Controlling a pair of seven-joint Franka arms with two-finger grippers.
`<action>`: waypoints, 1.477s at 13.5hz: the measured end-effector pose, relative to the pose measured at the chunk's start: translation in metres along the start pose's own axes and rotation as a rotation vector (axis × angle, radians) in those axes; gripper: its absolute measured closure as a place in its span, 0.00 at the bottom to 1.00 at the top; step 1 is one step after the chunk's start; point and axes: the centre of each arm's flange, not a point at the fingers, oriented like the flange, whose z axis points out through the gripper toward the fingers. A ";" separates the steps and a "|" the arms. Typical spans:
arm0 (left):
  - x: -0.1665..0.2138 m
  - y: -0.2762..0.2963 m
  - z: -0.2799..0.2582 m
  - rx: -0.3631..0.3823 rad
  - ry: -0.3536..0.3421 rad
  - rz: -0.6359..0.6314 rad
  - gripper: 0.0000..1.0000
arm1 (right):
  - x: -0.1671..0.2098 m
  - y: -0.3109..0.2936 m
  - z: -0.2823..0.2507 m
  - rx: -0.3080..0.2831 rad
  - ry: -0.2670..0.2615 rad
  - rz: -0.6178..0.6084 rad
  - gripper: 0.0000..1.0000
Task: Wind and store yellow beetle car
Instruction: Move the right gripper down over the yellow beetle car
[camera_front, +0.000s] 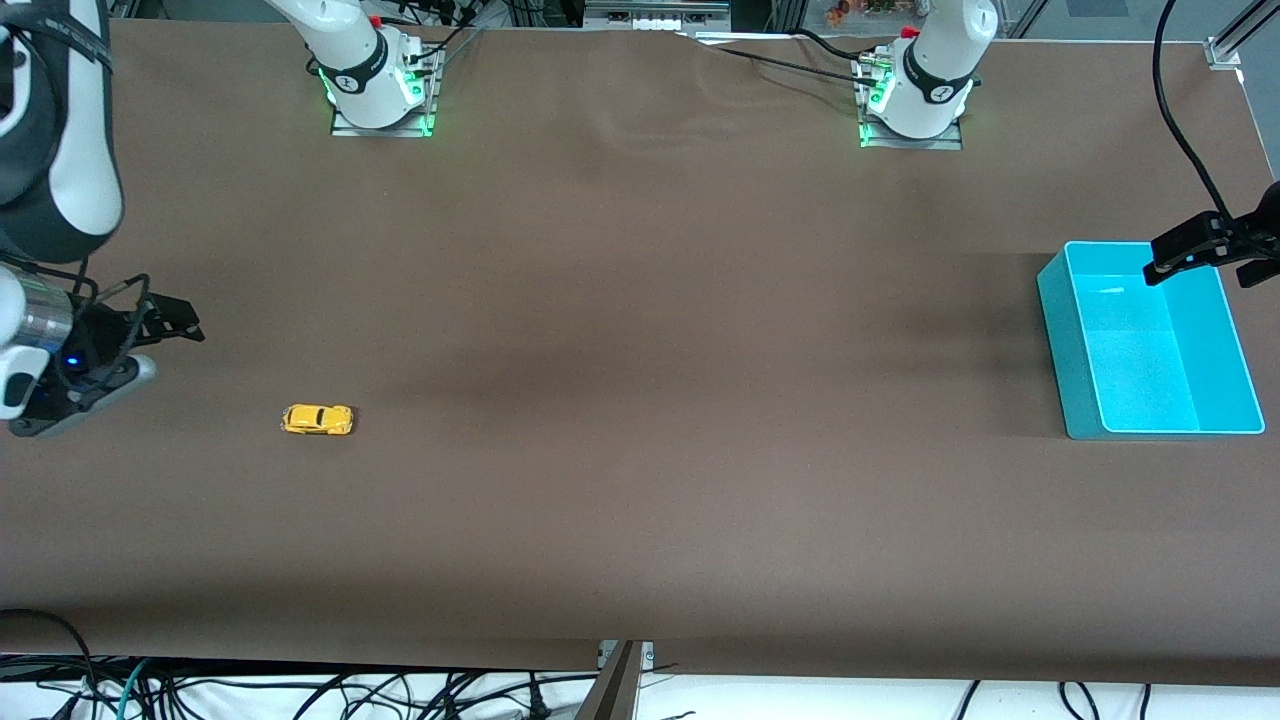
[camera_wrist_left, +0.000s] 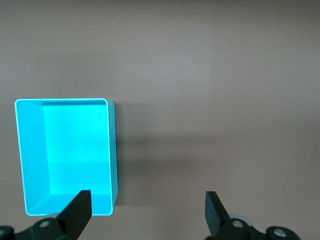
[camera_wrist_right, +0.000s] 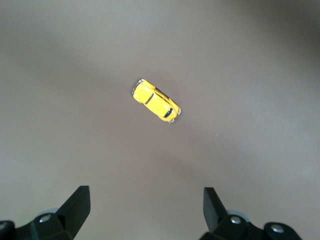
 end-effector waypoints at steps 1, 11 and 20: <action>0.000 0.000 0.000 0.000 0.000 0.000 0.00 | 0.006 0.000 0.008 -0.007 0.005 -0.062 0.00; 0.000 0.000 0.000 0.000 0.000 0.000 0.00 | 0.035 0.014 0.106 -0.024 0.000 -0.542 0.00; 0.000 0.000 0.000 0.000 0.000 0.000 0.00 | 0.037 0.007 0.190 -0.035 0.021 -0.738 0.00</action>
